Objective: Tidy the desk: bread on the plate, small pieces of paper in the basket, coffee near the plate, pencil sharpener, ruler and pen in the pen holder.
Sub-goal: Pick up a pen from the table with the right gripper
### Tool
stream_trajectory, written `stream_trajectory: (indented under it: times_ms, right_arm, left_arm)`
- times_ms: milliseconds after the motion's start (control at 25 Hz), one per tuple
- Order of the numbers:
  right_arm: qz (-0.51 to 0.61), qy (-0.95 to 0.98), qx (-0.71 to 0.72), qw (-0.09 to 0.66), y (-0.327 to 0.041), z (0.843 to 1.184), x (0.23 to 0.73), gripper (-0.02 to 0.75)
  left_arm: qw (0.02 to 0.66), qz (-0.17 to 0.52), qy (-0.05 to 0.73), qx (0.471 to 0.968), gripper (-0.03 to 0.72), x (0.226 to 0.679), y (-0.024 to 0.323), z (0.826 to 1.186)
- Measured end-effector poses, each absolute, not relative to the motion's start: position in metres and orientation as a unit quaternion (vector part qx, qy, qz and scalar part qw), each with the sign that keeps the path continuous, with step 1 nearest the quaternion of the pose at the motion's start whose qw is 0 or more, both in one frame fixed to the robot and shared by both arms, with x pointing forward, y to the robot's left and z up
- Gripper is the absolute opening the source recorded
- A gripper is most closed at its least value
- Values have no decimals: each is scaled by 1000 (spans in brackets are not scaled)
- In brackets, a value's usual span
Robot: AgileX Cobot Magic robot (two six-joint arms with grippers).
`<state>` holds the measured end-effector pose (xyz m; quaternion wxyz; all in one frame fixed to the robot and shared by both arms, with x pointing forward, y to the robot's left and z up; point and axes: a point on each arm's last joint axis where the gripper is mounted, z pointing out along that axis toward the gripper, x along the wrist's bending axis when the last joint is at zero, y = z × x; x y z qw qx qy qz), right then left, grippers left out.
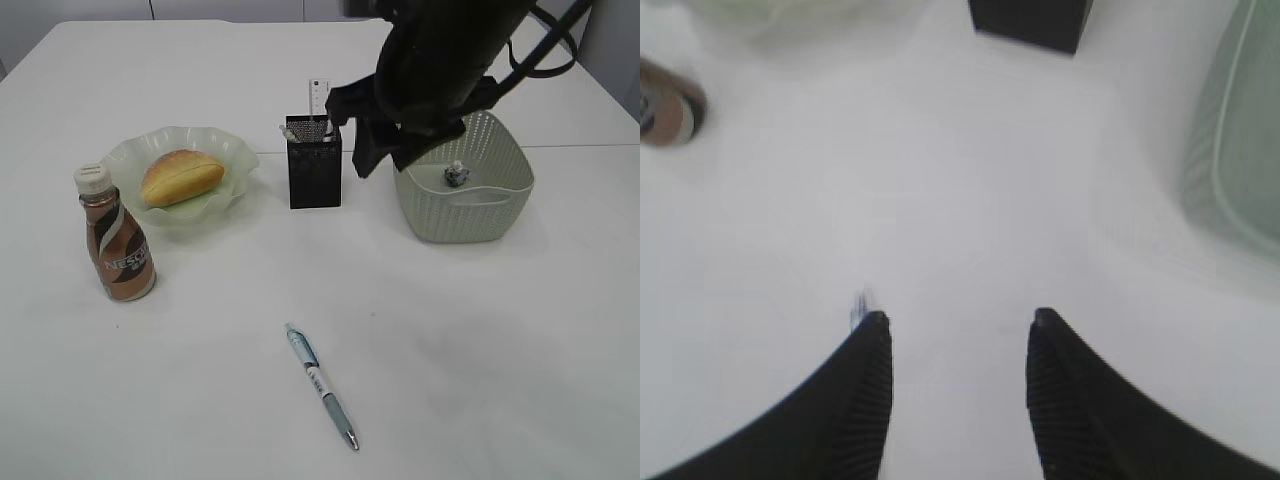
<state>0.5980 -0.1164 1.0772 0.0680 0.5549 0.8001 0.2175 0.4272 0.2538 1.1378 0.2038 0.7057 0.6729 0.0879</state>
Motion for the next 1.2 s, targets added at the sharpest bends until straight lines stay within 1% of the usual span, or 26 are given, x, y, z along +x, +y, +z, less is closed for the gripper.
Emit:
stream_trajectory:
  times_ms: [120,200,360,600,800,1000,1200]
  right_arm:
    - [162,825,541,27,-115,1073,584,361]
    - [144,840,523,16,-111,1072,578,361]
    - [145,853,501,2,-95,1072,567,361]
    - [150,861,485,-31,-59,1069,544,361]
    - [107,863,492,-27,-42,1041,543,361]
    - [67,863,500,-25,-38,1012,552,361]
    - [23,863,503,-40,-39,981,551,361]
  left_arm:
    - [204,88,673,706,333,427,254,1138]
    - [204,88,673,706,333,427,254,1138]
    - [204,88,673,706,333,427,254,1138]
    - [205,86,673,705,333,427,253,1138]
    - [207,83,673,705,333,427,253,1138]
    - [209,80,673,705,333,427,252,1138]
    - [209,80,673,705,333,427,252,1138]
